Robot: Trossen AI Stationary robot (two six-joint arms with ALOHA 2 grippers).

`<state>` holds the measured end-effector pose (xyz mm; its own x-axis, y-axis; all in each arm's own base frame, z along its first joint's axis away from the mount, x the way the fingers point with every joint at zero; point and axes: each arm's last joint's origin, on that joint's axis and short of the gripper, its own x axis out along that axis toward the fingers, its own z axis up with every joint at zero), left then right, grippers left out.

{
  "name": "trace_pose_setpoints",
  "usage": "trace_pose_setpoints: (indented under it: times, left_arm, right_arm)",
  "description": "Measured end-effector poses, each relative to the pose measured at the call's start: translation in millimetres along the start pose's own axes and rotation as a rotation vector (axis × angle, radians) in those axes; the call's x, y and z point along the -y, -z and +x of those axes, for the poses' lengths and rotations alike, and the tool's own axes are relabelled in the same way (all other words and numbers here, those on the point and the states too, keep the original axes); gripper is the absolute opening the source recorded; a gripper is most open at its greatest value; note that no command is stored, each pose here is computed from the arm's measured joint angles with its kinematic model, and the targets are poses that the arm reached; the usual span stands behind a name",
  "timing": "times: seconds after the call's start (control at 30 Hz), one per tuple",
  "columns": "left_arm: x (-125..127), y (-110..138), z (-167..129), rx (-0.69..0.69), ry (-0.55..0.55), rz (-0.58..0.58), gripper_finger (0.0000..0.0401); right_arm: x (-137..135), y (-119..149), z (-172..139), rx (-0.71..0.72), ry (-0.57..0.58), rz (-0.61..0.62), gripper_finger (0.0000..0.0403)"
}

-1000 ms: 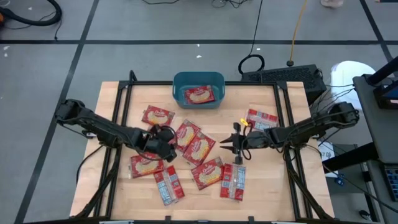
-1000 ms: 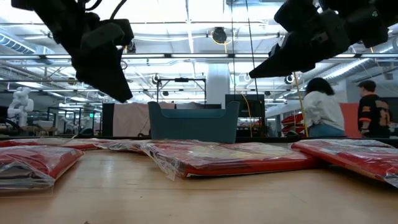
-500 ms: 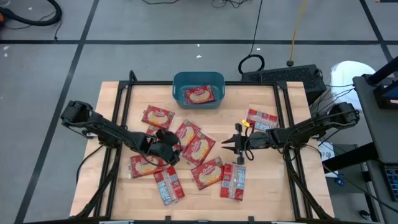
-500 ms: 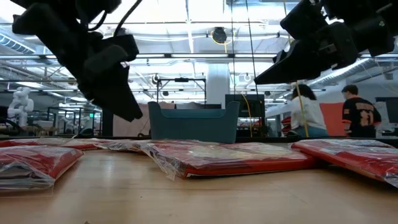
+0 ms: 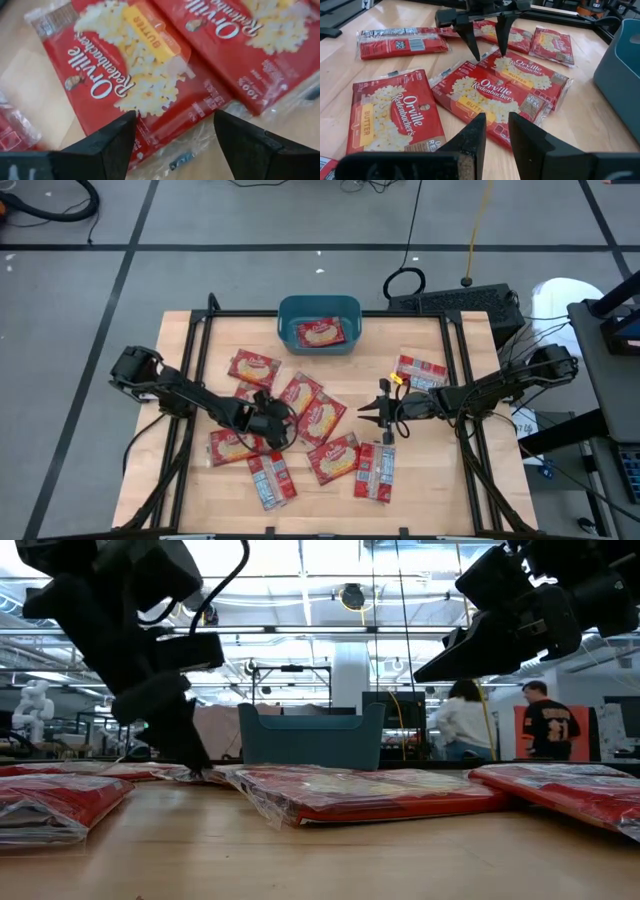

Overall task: Sort popcorn bags into baskets
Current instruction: Put the red popcorn bag into the blue bin

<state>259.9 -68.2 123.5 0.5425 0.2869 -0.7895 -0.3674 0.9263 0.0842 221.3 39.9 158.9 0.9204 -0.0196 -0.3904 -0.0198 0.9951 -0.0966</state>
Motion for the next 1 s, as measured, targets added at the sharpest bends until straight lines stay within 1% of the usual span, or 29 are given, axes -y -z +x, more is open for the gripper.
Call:
trace_pose_setpoints:
  times: [0.13,0.3,0.4,0.47,0.63,0.77,0.87,0.93,1.0]
  left_arm:
    - [-0.1,2.2,-1.5,-0.01,-0.013,0.033,0.0283]
    - [-6.2,4.4,-14.2,-0.054,-0.033,0.063,0.0289]
    - [-9.8,4.1,-20.7,-0.064,-0.041,0.068,0.0282]
    - [-13.3,6.8,-22.4,-0.098,-0.061,0.085,0.0275]
    - [-19.2,12.4,-20.5,-0.152,-0.07,0.092,0.0263]
    - [-22.5,11.1,-16.5,-0.158,-0.033,0.055,0.0258]
    - [-29.8,13.7,-8.3,-0.176,0.055,0.007,0.0248]
    - [-35.7,17.8,-1.1,-0.176,0.098,-0.028,0.0234]
    - [-39.2,19.6,1.7,-0.172,0.108,-0.042,0.0212]
  right_arm:
    - [0.0,0.0,0.0,0.0,0.0,0.0,0.0075]
    - [0.0,0.2,0.0,-0.002,0.0,-0.01,0.0075]
    - [0.0,0.2,0.0,-0.002,0.0,-0.025,0.0075]
    - [0.1,-0.1,0.0,0.001,0.0,-0.034,0.0075]
    - [0.2,-1.2,0.0,0.011,0.001,-0.047,0.0075]
    - [0.1,-1.0,0.0,0.009,0.001,-0.048,0.0075]
    - [0.1,-1.7,0.0,0.017,0.001,-0.049,0.0075]
    - [0.1,-2.4,0.0,0.023,0.0,-0.048,0.0075]
    - [0.1,-2.5,0.0,0.024,-0.001,-0.046,0.0075]
